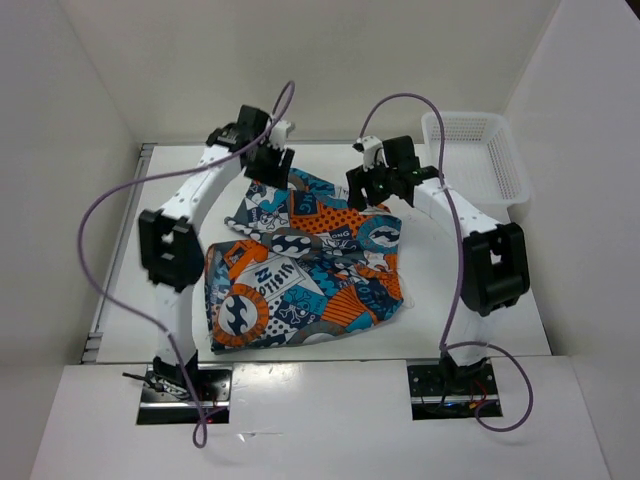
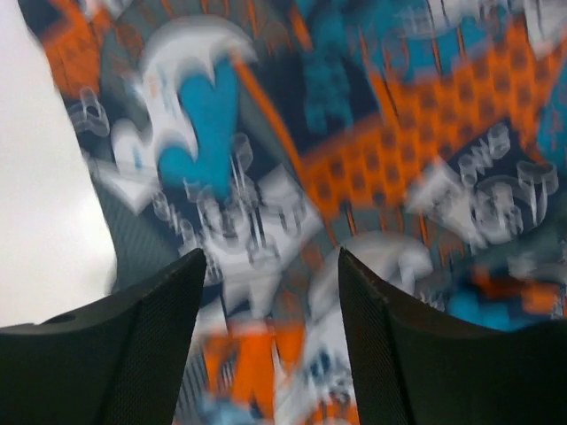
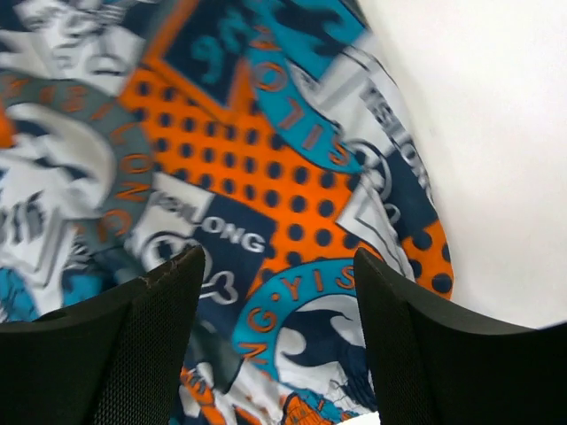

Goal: Fold and stack the shorts
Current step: Fold the shorts

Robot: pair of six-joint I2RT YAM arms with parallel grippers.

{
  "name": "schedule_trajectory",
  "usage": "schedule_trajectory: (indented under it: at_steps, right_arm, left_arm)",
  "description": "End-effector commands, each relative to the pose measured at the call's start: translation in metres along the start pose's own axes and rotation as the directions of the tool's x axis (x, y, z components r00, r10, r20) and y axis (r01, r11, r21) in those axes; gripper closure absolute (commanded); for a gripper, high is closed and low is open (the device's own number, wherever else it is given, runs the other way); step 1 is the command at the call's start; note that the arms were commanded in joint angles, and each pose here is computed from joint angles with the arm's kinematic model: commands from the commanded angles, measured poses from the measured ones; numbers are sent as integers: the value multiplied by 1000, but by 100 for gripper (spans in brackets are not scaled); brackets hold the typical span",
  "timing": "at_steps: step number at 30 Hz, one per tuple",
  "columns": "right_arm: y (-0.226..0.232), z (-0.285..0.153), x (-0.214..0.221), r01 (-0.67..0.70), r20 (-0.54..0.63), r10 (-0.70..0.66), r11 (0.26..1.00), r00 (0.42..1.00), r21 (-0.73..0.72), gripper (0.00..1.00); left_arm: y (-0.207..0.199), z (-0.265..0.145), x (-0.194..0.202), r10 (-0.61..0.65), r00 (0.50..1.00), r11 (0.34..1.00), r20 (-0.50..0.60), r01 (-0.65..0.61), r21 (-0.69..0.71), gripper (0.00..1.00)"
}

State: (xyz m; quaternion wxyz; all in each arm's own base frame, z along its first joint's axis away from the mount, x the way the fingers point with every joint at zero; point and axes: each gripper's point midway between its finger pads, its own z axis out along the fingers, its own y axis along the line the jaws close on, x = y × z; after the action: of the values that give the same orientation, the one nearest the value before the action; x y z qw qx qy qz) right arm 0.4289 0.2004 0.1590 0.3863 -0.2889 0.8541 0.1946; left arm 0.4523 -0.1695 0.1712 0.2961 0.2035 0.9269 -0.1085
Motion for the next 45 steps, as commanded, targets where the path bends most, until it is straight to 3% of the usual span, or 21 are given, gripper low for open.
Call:
schedule_trajectory:
  at_steps: [1,2,3,5,6,10,17,28,32,33,37,40,41,43,45]
  right_arm:
    - [-36,5,-35,-155,118,143,983,983,98,27]
    - [-43,7,-31,-150,108,136,980,985,130,27]
    - [-46,10,-34,-148,116,132,979,984,141,27]
    - [-59,16,-22,-168,93,154,972,984,163,27]
    - [-64,18,-18,-171,84,158,967,984,189,27]
    - [-90,19,-4,-201,67,190,947,979,251,27]
    - [-112,28,42,-233,-24,247,938,969,257,25]
    - [-101,40,88,-183,-174,212,968,962,170,22]
    - [-91,42,107,-200,-226,226,971,947,133,27]
    - [-91,42,107,-200,-226,226,971,947,133,29]
    - [-85,49,124,-223,-265,245,969,933,109,50]
    - [-84,51,127,-229,-271,248,968,930,100,60]
    - [-84,51,127,-229,-271,248,968,930,100,68]
    - [-87,51,119,-212,-257,231,972,939,98,77]
    - [-92,51,107,-199,-234,220,974,947,111,89]
  left_arm:
    - [52,23,-82,-55,986,998,159,48,48,30]
    - [55,28,-88,-68,986,995,154,56,81,28]
    - [67,67,-81,-82,989,993,125,71,90,27]
    - [78,61,-121,-42,962,998,268,31,46,23]
    - [84,82,-117,-44,964,999,263,35,37,20]
    - [96,105,-135,-9,934,999,356,20,-25,12]
    - [118,158,-107,-32,948,998,316,46,-38,0]
    - [126,198,-73,-55,970,996,239,70,-55,0]
    - [122,203,-69,-57,971,997,232,66,-30,22]
    - [122,201,-72,-55,969,997,240,64,-31,41]
    - [126,200,-67,-66,972,997,224,73,-24,77]
    - [125,200,-61,-72,977,997,202,78,-21,92]
    - [123,196,-65,-70,975,997,211,74,-13,100]
    - [128,194,-62,-79,976,996,205,83,-9,100]
    - [127,175,-84,-62,963,997,263,69,-17,100]
